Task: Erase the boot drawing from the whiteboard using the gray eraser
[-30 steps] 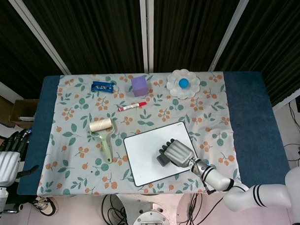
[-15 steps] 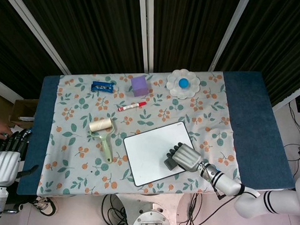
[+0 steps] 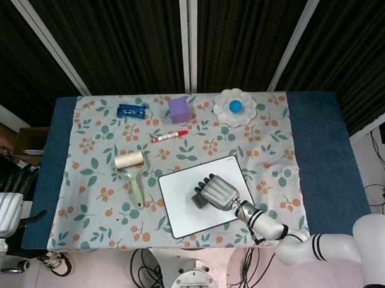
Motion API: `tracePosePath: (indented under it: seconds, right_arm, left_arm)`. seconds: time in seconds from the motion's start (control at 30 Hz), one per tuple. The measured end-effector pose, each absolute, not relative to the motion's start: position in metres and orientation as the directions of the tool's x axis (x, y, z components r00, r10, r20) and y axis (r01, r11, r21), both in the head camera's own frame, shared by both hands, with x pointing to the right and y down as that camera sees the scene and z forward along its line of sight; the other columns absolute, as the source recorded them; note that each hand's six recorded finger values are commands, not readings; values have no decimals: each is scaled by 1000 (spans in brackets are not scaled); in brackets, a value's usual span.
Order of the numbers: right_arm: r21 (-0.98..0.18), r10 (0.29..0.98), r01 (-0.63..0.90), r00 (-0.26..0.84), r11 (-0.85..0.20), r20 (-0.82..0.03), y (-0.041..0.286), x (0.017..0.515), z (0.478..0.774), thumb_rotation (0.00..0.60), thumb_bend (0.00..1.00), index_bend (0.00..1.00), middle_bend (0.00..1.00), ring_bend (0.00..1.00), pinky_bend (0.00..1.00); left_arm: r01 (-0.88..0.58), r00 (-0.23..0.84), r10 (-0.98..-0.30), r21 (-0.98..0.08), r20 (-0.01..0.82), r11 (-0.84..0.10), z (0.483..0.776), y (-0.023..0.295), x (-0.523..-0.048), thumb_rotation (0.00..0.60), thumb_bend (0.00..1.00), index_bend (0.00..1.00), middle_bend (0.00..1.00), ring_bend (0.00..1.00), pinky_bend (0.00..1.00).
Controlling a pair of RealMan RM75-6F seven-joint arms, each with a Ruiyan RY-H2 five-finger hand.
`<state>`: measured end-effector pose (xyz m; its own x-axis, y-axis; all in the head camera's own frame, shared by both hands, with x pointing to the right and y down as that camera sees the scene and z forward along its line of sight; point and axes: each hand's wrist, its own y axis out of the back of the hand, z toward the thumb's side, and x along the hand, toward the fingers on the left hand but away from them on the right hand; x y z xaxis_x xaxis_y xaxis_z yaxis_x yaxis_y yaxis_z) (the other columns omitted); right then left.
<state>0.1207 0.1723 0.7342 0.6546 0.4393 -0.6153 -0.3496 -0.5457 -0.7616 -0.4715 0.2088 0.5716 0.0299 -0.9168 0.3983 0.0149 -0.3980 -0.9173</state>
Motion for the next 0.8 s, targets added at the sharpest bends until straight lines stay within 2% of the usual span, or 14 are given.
tracePosePath:
  seconds: [0.2, 0.43, 0.63, 0.8]
  right_arm:
    - [-755, 453, -348, 635, -556, -626, 162, 94, 751, 600, 377, 801, 731, 616, 679]
    - [-804, 538, -254, 631, -538, -559, 133, 71, 742, 600, 377, 801, 731, 616, 679]
    - [-843, 619, -178, 605, -507, -501, 103, 90, 720, 600, 377, 801, 731, 616, 679]
    - [-867, 692, -157, 543, -473, -476, 77, 137, 702, 600, 377, 801, 732, 616, 679]
  left_arm:
    - [10, 34, -918, -918, 396, -396, 571, 208, -471, 565, 34, 99, 50, 37, 162]
    - [11, 24, -920, -921, 390, -390, 568, 209, -476, 565, 34, 99, 50, 38, 163]
    - [6, 27, -921, -922, 388, -388, 567, 211, -475, 566, 35, 99, 50, 38, 163]
    - [1, 36, -921, -922, 388, -388, 569, 212, -471, 571, 35, 99, 50, 37, 163]
